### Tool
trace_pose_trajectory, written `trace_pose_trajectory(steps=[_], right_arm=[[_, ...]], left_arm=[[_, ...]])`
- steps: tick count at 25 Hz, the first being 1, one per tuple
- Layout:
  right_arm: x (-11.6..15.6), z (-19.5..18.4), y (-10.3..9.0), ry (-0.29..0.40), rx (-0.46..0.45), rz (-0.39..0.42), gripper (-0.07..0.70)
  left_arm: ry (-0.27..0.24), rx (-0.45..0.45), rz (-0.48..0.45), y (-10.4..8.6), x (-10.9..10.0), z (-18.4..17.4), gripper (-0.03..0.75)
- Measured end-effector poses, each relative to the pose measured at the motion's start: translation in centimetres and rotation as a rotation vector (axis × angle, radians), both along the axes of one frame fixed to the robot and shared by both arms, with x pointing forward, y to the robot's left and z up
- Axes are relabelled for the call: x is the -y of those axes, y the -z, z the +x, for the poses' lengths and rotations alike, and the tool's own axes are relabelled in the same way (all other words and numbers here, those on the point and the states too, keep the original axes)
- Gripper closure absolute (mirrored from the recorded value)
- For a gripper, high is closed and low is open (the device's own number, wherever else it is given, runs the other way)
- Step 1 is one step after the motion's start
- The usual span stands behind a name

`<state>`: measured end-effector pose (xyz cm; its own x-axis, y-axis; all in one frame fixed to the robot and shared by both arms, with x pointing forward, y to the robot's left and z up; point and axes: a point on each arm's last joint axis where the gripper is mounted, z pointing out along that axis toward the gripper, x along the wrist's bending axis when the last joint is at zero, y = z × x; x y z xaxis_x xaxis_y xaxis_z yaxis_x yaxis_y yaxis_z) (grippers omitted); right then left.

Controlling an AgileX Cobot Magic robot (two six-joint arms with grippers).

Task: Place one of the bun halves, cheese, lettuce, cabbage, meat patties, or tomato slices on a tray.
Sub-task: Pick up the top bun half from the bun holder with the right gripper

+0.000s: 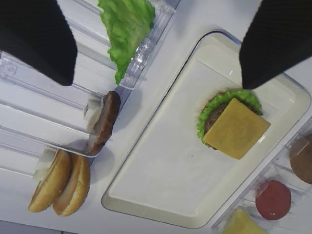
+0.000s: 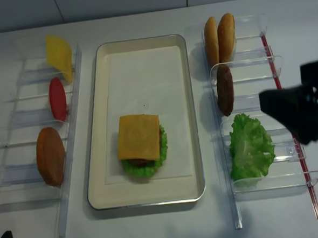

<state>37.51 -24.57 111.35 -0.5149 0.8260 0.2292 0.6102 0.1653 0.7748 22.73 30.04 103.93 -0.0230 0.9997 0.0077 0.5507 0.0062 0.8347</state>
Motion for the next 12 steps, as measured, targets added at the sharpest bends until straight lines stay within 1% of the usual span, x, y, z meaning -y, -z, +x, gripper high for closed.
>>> trace_pose_trajectory(steps=[3,8,12], right_arm=[[-0.1,2.1,-1.0,-0.01,-0.009,-0.003,-0.062],[-0.3,5.0,-2.9,-0.018,0.01,-0.006,-0.062],[-1.3,7.0,-4.0,-0.06,0.03,-0.045,-0.062]], left_arm=[[0.0,0.0,0.0,0.0,0.0,0.0,0.25],[0.0,0.0,0.0,0.0,0.0,0.0,0.25],[0.0,0.0,0.0,0.0,0.0,0.0,0.25]])
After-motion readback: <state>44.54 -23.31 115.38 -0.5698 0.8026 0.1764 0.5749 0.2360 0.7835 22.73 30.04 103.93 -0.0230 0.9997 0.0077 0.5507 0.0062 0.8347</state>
